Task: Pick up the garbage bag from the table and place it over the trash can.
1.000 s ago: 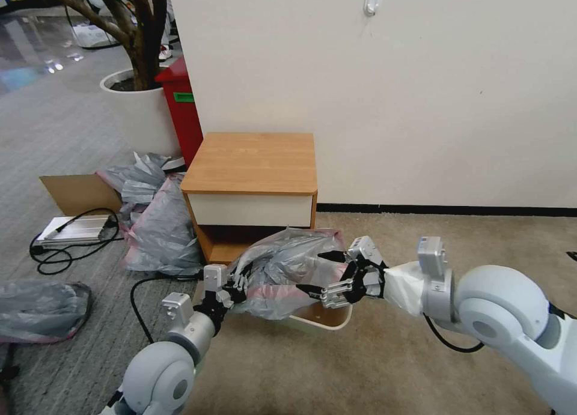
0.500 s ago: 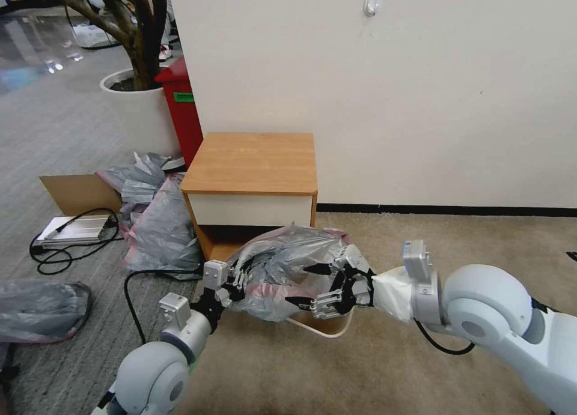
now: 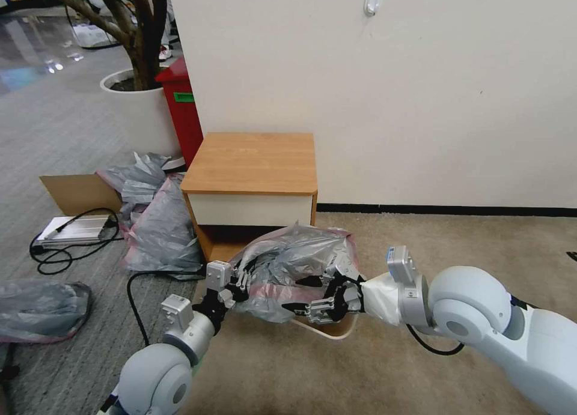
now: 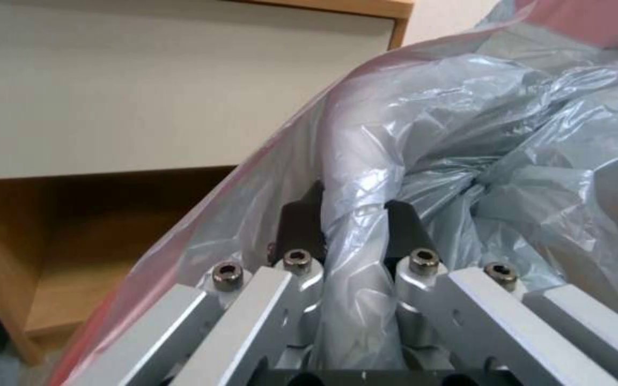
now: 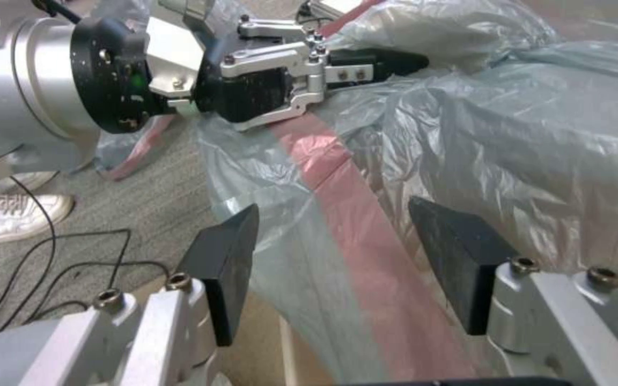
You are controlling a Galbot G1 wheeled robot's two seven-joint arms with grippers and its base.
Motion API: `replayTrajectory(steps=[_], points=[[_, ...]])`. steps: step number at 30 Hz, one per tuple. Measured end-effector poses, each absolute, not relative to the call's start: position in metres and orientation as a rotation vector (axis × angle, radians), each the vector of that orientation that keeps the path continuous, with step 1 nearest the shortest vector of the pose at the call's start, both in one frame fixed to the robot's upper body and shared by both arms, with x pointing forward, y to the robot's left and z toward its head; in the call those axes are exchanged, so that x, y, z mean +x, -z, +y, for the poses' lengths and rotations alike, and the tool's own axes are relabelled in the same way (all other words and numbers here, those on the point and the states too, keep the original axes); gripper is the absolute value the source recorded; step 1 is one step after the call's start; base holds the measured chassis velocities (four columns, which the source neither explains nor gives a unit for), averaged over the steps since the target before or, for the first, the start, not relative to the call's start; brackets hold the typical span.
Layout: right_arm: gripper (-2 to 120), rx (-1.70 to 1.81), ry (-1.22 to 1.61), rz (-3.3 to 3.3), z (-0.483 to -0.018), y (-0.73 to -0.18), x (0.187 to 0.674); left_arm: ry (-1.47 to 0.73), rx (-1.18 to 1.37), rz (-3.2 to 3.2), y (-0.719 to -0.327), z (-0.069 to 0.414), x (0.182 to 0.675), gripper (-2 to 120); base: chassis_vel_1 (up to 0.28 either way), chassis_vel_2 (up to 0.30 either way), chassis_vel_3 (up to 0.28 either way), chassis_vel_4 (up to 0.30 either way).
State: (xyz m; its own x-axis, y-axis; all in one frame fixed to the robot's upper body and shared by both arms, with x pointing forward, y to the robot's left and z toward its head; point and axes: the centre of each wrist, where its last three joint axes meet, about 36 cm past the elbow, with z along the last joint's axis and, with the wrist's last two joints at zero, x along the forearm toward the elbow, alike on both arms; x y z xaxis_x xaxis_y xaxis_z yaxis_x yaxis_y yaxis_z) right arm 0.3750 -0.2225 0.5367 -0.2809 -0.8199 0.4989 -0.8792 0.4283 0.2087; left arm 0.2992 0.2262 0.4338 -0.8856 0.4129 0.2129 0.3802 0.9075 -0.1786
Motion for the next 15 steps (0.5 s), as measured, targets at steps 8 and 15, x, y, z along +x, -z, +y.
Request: replayTrajectory(steps=[8,15], points=[[47,1.442,-0.143,-2.101,-0.2231,-0.5348,0.3743,-0.202,-0.611,-2.829,-0.4334,0.2241,0.2970,8,0.000,0.000,0.000,0.000],[46,1.443,-0.123,-2.084,-0.2229,-0.5328,0.3755,-0.208,-0.634,-2.835,-0.4324,0.2229,0.2959,8,0.000,0.000,0.000,0.000]])
